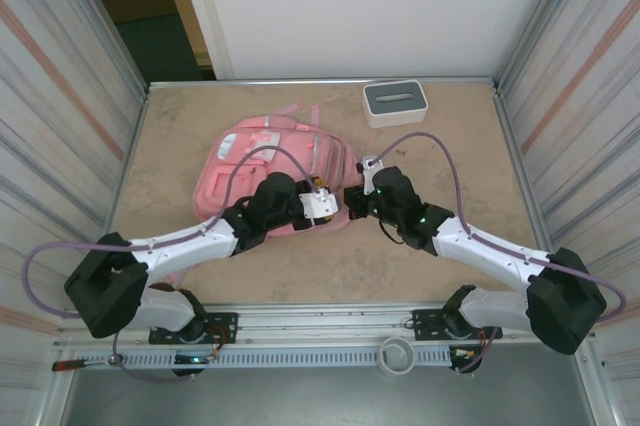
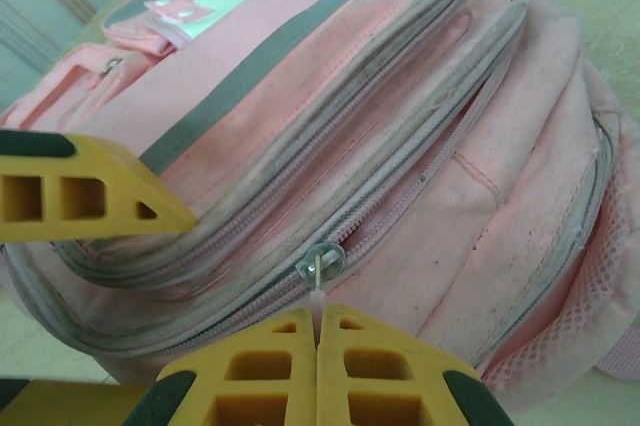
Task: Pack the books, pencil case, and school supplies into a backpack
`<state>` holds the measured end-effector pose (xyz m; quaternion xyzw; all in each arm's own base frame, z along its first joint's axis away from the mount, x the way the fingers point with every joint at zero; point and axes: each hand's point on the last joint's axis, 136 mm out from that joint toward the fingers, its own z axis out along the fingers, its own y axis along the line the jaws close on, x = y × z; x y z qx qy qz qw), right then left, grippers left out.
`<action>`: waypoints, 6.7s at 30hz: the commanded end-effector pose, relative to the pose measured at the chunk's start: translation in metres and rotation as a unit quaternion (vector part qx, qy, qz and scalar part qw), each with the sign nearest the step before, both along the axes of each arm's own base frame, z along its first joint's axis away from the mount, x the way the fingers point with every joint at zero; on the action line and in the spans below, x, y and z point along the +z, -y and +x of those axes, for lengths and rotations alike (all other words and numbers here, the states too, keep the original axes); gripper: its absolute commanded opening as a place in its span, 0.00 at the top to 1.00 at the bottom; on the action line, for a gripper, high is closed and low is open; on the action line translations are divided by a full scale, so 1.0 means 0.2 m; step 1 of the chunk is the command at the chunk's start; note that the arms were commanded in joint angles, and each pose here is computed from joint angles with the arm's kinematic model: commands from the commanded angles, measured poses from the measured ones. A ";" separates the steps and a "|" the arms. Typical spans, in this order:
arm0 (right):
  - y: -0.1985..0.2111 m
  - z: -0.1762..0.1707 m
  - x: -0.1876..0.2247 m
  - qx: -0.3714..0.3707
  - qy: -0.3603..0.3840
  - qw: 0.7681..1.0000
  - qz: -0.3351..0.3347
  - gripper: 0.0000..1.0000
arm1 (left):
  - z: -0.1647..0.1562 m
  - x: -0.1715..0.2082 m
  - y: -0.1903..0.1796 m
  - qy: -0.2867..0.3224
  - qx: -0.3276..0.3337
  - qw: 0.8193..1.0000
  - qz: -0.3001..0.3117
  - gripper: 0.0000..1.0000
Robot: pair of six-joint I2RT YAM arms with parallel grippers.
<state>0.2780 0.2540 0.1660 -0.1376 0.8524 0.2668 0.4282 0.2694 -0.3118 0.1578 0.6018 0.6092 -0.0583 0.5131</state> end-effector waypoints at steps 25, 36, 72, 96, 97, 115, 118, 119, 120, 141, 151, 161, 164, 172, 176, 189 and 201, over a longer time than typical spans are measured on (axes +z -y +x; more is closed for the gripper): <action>0.06 0.26 -0.08 -0.076 -0.031 0.997 -0.003 1.00 | 0.02 0.22 -0.54 0.034 0.081 0.982 -0.169 0.81; -0.01 0.18 0.01 -0.049 -0.005 0.999 0.016 1.00 | -0.11 0.18 -0.23 -0.002 -0.013 0.997 -0.076 0.33; -0.01 0.22 -0.10 -0.076 -0.005 0.996 -0.042 1.00 | 0.08 0.21 -0.60 0.008 0.140 0.970 -0.200 0.90; -0.04 0.20 0.05 -0.047 0.006 0.999 0.016 1.00 | -0.01 0.19 -0.39 -0.053 0.056 0.986 -0.145 0.42; -0.04 0.20 0.06 -0.046 0.008 0.999 0.018 1.00 | -0.01 0.19 -0.37 -0.049 0.053 0.988 -0.134 0.42; -0.04 0.12 0.12 -0.042 0.025 0.999 0.014 1.00 | 0.12 0.01 -0.17 -0.013 0.085 0.996 -0.010 0.68; -0.02 0.14 0.05 -0.050 0.020 0.999 -0.005 1.00 | 0.11 0.02 -0.19 -0.005 0.086 0.996 -0.013 0.78; -0.02 0.15 0.02 -0.052 0.016 0.998 -0.010 1.00 | 0.11 0.02 -0.20 -0.003 0.086 0.996 -0.016 0.80; -0.01 0.15 0.00 -0.054 0.013 0.998 -0.013 1.00 | 0.10 0.02 -0.21 -0.002 0.086 0.996 -0.020 0.83; -0.13 0.11 -0.33 -0.017 -0.075 0.997 0.028 0.92 | 0.08 0.05 -0.28 -0.018 0.090 0.994 -0.059 1.00; -0.17 0.12 -0.39 -0.018 -0.091 0.995 0.045 0.84 | 0.08 0.05 -0.29 -0.019 0.091 0.994 -0.058 1.00; -0.12 0.13 -0.38 -0.035 -0.079 0.996 0.033 0.98 | 0.08 0.04 -0.32 -0.017 0.098 0.994 -0.054 1.00; -0.04 0.16 -0.37 -0.058 -0.075 0.995 0.014 1.00 | 0.08 0.05 -0.37 -0.018 0.105 0.992 -0.065 1.00; 0.05 0.23 -0.23 -0.088 -0.062 0.994 0.035 1.00 | 0.11 0.11 -0.56 -0.026 0.148 0.981 -0.122 1.00; -0.05 0.19 -0.08 -0.049 -0.037 0.996 0.061 1.00 | 0.12 0.08 -0.58 -0.042 0.155 0.981 -0.112 1.00; -0.26 -0.03 0.27 0.034 0.038 0.993 0.110 1.00 | -0.08 0.22 -0.30 -0.002 0.040 0.996 -0.080 0.46; -0.35 -0.10 0.35 0.067 0.055 0.989 0.119 1.00 | -0.02 0.10 -0.31 0.003 0.063 0.997 -0.035 0.55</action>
